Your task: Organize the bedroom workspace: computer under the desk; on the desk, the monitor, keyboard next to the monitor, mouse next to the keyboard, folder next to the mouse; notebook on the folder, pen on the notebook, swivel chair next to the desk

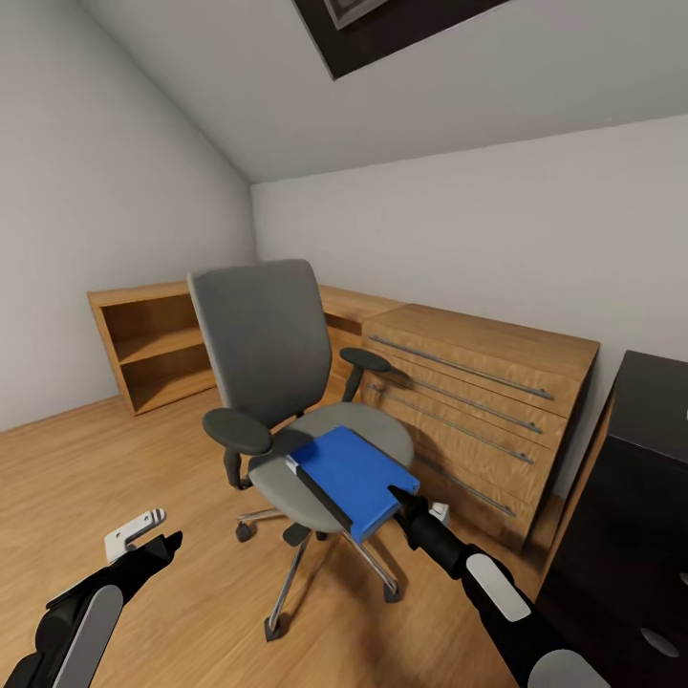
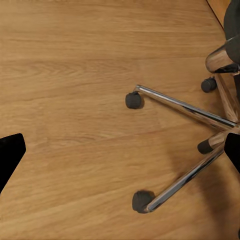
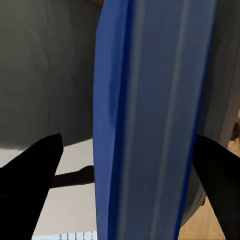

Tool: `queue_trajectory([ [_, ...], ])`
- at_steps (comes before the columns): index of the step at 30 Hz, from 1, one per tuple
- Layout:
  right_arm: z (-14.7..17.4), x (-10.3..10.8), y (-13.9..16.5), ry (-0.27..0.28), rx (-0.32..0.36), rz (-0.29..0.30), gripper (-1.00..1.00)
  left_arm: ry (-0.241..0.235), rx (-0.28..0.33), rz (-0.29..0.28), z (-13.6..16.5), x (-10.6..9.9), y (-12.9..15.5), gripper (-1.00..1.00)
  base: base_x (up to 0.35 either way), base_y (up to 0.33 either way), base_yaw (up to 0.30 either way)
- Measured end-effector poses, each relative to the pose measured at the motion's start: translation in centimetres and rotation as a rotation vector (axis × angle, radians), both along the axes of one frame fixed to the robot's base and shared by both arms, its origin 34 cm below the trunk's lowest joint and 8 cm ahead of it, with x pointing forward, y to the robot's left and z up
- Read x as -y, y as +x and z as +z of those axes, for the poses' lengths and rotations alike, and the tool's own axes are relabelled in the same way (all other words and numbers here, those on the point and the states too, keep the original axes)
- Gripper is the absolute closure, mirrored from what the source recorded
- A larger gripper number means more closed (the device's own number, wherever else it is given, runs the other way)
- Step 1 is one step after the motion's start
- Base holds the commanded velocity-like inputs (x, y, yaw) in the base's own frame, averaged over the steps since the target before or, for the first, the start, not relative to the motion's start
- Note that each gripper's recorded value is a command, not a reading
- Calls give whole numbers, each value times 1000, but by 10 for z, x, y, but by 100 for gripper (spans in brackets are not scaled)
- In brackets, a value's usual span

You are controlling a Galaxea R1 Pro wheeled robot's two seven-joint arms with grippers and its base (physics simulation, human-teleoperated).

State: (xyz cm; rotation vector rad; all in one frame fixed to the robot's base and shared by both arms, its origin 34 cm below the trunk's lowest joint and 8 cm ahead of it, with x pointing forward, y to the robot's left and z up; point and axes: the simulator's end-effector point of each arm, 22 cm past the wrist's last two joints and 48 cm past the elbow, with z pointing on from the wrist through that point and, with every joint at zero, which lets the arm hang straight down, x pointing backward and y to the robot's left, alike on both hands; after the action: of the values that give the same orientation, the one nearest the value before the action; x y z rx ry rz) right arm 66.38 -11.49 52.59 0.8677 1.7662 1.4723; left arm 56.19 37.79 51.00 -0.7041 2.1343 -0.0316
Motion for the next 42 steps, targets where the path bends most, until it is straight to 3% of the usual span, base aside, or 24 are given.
queue_trajectory([
  [17,14,0,4,-2,1,0,100,0,-1,0,13,0,3,-100,0,0,0],
  [26,43,4,12,0,24,-5,100,-12,-63,1,5,2,0,-100,0,0,0],
  [29,62,7,18,-2,53,-7,100,-22,-109,6,-9,2,-6,-100,0,0,0],
  [34,85,13,24,-12,85,-11,100,-46,-250,20,-56,3,-33,-100,0,0,0],
  [38,137,19,34,-26,190,-10,100,-46,-409,23,-108,7,-74,-100,0,0,0],
  [42,157,31,38,-49,223,-19,100,9,-423,15,-125,14,-84,-100,0,0,0],
])
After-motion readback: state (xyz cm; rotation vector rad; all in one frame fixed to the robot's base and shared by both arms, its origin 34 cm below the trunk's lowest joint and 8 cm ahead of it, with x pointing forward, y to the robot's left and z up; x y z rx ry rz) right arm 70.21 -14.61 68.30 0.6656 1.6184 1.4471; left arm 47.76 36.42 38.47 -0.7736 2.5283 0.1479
